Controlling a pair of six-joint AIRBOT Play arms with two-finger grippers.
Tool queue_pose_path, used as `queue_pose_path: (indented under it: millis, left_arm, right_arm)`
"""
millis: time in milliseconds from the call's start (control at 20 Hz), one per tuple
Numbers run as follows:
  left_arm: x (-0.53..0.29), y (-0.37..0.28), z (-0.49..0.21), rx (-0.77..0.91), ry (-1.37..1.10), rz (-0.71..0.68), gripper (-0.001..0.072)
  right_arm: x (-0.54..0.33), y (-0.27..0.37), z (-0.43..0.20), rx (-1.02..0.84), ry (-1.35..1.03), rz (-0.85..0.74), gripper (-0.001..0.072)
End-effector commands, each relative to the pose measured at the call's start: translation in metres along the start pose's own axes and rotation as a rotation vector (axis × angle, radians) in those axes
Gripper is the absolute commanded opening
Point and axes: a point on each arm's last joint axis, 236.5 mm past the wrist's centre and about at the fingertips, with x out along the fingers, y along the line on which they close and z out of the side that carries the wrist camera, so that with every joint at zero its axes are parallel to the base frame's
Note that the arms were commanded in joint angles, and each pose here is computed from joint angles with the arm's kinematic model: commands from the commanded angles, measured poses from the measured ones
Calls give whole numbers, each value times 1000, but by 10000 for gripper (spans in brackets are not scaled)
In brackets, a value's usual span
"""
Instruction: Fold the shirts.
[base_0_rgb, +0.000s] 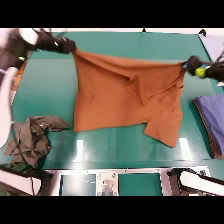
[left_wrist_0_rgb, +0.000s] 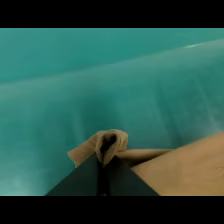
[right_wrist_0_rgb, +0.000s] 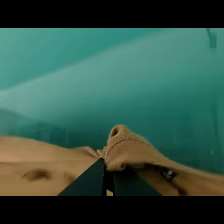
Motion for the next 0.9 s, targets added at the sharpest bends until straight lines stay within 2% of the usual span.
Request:
queue_pose_path:
  millis: [0, 50, 100, 150, 350, 550, 700, 850]
  left_arm:
    - [75, 9, -49, -100, 63, -63, 28]
    - [76, 11, -56, -98, 85, -61, 30]
    - [71, 14, -59, -99, 111, -68, 242]
    - [62, 18, -61, -115, 154, -82, 524]
    - [-2, 46, -92, -216, 412, -159, 531]
    - [-53, 57, -188, -434, 794, -227, 530]
    - [-60, 39, -237, -513, 877, -266, 530]
    - [-67, 24, -282, -576, 916, -245, 530]
  right_arm:
    - [67, -57, -50, 102, 138, -60, 20]
    - [70, -58, -51, 104, 151, -57, 62]
    - [69, -57, -48, 103, 154, -50, 245]
    - [63, -55, -43, 100, 163, -36, 336]
    - [4, -63, -21, 152, 223, 19, 331]
    - [-54, -103, -38, 238, 232, -44, 330]
    - [-84, -135, -57, 299, 210, -125, 331]
    - [-101, -155, -68, 362, 186, -154, 332]
